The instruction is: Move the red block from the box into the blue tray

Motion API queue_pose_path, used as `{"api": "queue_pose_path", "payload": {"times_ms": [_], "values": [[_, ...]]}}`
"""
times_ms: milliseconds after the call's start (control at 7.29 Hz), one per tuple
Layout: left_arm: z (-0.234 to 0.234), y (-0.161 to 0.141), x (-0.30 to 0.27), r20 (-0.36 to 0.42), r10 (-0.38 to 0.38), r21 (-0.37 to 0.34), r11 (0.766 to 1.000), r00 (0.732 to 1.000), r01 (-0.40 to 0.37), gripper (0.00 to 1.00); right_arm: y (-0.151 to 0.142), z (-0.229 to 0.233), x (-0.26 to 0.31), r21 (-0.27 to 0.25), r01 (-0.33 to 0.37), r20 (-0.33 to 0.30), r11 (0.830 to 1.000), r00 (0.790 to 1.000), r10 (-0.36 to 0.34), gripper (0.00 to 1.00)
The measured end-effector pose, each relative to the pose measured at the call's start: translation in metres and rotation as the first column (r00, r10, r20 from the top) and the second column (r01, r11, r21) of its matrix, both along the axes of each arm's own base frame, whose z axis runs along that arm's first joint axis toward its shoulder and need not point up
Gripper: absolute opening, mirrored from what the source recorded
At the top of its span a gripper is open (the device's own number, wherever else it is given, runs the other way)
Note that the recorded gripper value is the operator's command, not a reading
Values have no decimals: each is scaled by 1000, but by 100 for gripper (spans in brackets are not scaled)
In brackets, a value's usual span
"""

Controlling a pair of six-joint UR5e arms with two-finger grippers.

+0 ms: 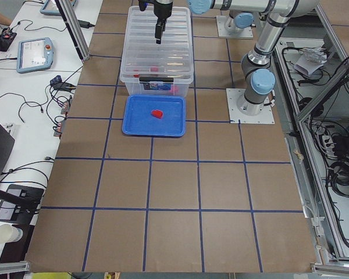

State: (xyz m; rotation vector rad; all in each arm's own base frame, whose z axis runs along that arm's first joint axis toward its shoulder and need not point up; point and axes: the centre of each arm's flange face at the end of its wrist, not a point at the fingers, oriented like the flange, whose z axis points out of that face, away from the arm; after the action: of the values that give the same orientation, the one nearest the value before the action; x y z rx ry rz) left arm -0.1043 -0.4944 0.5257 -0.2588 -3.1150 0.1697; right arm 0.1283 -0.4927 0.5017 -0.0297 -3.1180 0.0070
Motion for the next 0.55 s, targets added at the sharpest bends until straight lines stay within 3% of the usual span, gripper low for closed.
{"api": "queue_pose_path", "payload": {"times_ms": [549], "values": [[4,4,0,1,1,10,1000,1000,-1,100,7,10,-2,-21,5,-1,1000,1000,-5,100]]}}
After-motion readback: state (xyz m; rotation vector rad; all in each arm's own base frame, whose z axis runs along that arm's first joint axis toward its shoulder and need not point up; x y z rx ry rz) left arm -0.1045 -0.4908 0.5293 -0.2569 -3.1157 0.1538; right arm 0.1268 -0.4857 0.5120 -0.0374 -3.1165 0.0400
